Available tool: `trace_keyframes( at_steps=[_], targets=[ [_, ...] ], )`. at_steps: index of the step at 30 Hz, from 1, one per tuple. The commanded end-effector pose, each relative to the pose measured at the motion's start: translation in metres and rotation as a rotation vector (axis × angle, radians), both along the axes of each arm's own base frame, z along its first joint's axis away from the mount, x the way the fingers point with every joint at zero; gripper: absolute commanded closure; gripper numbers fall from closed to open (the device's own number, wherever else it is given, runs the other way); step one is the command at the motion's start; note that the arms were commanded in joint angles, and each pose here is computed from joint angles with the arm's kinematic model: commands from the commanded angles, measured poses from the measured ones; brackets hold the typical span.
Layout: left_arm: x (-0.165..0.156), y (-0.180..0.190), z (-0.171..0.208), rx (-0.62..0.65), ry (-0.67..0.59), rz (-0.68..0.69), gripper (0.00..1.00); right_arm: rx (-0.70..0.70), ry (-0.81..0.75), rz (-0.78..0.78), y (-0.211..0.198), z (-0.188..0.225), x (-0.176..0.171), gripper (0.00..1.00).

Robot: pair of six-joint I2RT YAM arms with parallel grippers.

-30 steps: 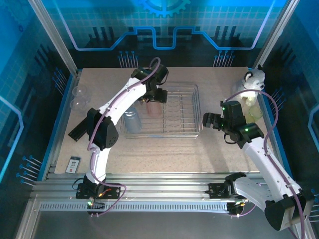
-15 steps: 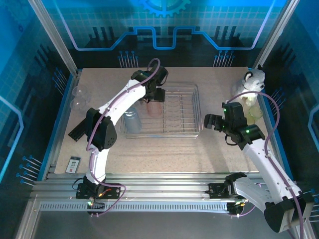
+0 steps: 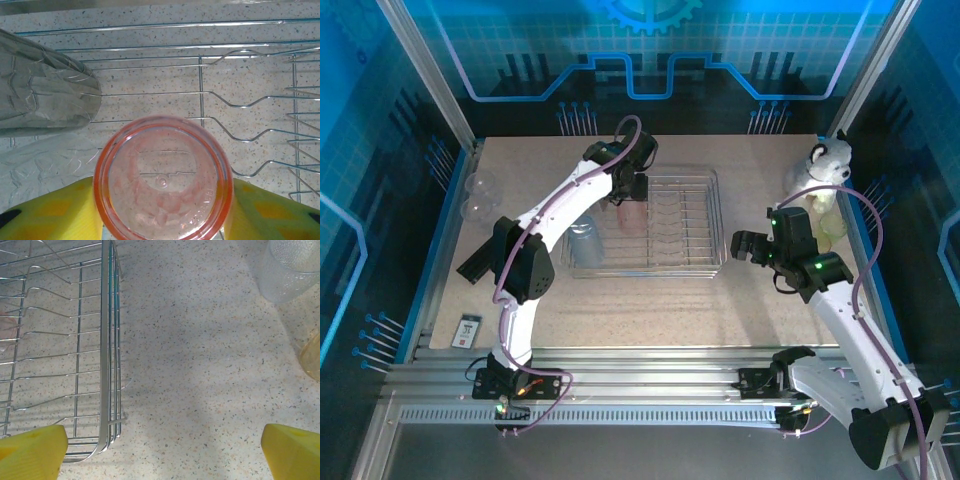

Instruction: Load the cups into the dish rack

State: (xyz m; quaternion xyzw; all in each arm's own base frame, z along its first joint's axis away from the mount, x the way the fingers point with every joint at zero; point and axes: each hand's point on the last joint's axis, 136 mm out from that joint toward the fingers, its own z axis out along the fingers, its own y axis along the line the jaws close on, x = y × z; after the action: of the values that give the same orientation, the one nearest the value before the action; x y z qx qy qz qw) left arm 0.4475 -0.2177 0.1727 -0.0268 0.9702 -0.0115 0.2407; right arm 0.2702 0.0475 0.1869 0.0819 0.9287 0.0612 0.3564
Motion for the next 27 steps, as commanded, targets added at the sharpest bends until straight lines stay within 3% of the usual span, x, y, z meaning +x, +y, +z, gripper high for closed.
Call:
trace_keyframes(
  at_steps=[1, 16, 27],
  targets=[
    [0.001, 0.009, 0.009, 0.008, -0.048, 0.021, 0.55, -0.006, 0.008, -0.004, -0.004, -0.004, -0.003, 0.0],
    [0.013, 0.031, 0.076, 0.009, -0.384, 0.034, 0.65, 0.004, 0.011, -0.003, -0.004, -0.006, -0.002, 0.0],
    [0.045, 0.023, 0.057, 0.07, -0.329, -0.013, 0.63, -0.008, 0.015, -0.003, -0.006, -0.006, -0.004, 0.0]
  ],
)
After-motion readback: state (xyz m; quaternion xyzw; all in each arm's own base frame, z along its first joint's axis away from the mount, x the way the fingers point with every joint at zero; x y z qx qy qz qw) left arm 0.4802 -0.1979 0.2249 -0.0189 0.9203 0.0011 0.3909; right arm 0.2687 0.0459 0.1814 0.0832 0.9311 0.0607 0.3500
